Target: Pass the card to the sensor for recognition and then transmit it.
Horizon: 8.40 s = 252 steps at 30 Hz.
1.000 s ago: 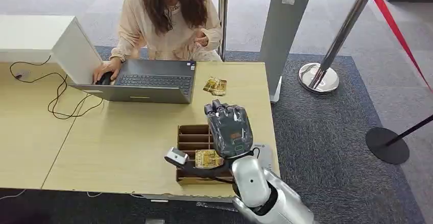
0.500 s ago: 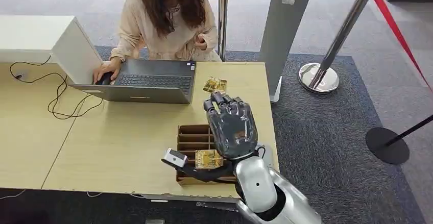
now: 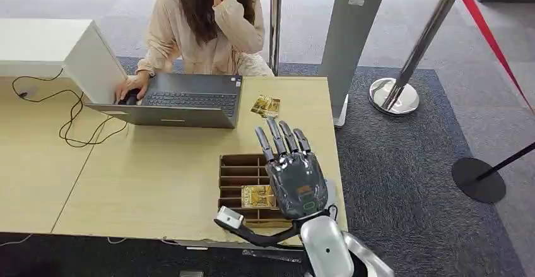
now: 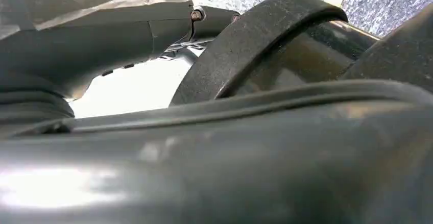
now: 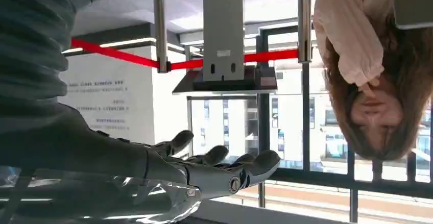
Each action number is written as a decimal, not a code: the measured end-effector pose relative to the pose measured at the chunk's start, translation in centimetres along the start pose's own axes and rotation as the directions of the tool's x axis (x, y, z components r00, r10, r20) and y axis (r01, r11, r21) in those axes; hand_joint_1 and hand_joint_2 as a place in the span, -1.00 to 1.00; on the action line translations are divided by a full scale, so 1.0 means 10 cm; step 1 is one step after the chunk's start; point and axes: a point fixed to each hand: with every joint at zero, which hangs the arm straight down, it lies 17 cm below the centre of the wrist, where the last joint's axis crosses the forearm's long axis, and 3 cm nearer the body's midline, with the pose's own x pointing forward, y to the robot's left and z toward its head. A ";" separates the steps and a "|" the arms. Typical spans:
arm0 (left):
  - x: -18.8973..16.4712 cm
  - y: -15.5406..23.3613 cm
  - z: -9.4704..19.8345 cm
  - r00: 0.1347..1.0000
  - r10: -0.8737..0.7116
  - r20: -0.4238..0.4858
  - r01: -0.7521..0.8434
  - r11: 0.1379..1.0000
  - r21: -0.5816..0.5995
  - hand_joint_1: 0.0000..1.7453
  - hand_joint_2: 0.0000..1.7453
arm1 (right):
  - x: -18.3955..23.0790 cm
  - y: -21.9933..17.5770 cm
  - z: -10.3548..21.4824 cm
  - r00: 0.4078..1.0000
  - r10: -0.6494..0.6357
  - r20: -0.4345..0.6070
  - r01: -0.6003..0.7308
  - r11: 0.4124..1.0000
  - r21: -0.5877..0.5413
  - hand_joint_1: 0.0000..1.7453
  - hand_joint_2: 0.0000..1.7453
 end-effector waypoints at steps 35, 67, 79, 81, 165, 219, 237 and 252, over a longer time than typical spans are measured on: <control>-0.11 0.02 0.00 0.992 0.106 -0.066 -0.107 0.994 -0.018 -1.00 -1.00 | -0.22 0.46 0.88 0.918 -0.375 -0.132 0.389 0.916 0.102 -0.52 1.00; -0.14 0.05 -0.01 0.992 0.102 -0.071 -0.103 0.995 -0.009 -1.00 -1.00 | 0.09 1.06 0.78 0.924 -0.365 -0.111 0.381 0.898 0.220 -0.42 1.00; -0.14 0.06 -0.01 0.992 0.104 -0.072 -0.104 0.995 -0.007 -1.00 -1.00 | 0.18 1.13 0.73 0.927 -0.361 -0.100 0.375 0.895 0.241 -0.38 1.00; -0.15 0.06 -0.01 0.992 0.104 -0.073 -0.105 0.994 -0.007 -1.00 -1.00 | 0.19 1.14 0.74 0.926 -0.365 -0.102 0.378 0.893 0.244 -0.38 1.00; -0.20 0.09 -0.02 0.987 0.136 -0.080 -0.137 0.990 -0.013 -1.00 -1.00 | 0.12 1.44 0.76 0.936 -0.314 -0.160 0.350 0.886 0.305 -0.20 1.00; -0.23 0.10 -0.03 0.985 0.153 -0.077 -0.155 0.988 -0.024 -1.00 -1.00 | -0.13 1.59 0.78 0.944 -0.268 -0.192 0.313 0.914 0.260 1.00 1.00; -0.15 0.02 0.00 0.961 0.272 -0.039 -0.275 0.952 -0.136 -1.00 -1.00 | -0.15 1.59 0.78 0.952 -0.245 -0.184 0.286 0.925 0.252 0.98 1.00; -0.11 0.20 0.06 0.879 0.477 0.004 -0.460 0.848 -0.262 -1.00 -1.00 | -0.18 1.38 0.76 0.964 -0.215 -0.158 0.244 0.949 0.198 0.90 1.00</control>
